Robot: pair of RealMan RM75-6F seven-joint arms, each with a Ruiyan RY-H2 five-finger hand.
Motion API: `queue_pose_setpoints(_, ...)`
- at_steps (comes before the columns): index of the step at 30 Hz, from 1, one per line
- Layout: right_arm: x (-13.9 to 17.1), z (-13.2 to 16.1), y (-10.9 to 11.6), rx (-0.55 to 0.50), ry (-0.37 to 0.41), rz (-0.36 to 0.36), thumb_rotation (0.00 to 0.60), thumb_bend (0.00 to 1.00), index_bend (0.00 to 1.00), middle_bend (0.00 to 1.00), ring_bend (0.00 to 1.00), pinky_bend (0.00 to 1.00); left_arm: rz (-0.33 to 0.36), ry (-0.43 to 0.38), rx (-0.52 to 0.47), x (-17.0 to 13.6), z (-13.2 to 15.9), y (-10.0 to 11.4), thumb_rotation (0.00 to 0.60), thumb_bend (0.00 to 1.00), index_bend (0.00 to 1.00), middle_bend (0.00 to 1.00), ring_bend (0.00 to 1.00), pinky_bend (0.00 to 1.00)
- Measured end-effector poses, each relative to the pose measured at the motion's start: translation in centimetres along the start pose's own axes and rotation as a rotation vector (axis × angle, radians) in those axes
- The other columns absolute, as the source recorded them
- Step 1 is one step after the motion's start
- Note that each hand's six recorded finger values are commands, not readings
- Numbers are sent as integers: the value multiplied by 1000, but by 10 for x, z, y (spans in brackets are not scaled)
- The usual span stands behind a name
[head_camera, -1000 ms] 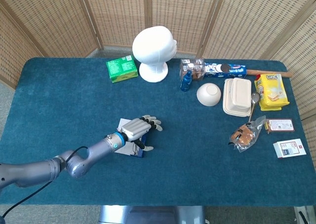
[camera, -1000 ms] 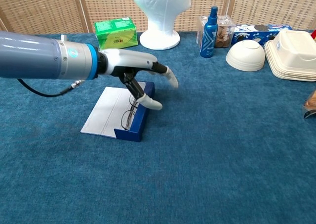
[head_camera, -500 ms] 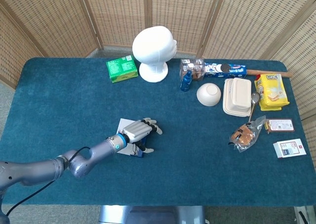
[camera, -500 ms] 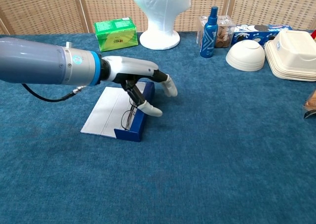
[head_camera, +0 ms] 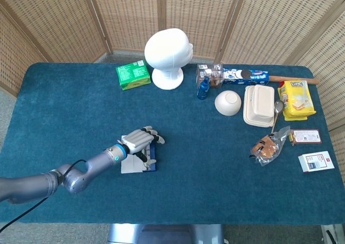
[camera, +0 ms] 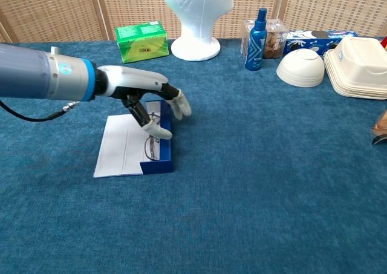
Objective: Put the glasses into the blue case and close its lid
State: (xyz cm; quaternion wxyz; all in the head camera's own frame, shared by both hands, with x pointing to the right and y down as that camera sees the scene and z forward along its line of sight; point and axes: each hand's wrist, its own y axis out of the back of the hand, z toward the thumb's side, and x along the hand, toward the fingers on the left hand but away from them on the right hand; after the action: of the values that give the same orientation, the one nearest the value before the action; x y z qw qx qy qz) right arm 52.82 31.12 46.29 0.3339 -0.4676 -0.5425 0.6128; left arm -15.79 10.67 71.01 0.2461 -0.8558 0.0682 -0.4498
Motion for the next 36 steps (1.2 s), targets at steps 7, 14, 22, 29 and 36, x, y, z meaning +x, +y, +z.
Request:
queue_pose_setpoints(7, -1, 4, -1, -1, 10, 2, 525, 224, 0, 127, 0, 160, -22, 31, 1, -17, -13, -3, 426, 234, 201, 257, 115, 0)
queue_pose_setpoints(14, 0, 6, -1, -2, 16, 4, 527, 222, 0, 127, 0, 160, -38, 55, -6, -34, -23, -9, 425, 234, 198, 255, 115, 0)
queue_pose_setpoints(22, -1, 12, -4, -8, 38, 11, 524, 224, 0, 127, 0, 160, -49, 92, -32, -67, -38, -20, 425, 234, 198, 253, 113, 0)
queue_pose_setpoints(29, -1, 14, -4, -9, 49, 13, 526, 223, 0, 127, 0, 160, -48, 113, -55, -90, -47, -27, 425, 233, 198, 248, 109, 0)
queue_pose_setpoints(36, -1, 16, -6, -13, 56, 20, 524, 223, 0, 127, 0, 160, -56, 129, -83, -108, -53, -36, 422, 232, 194, 245, 106, 0)
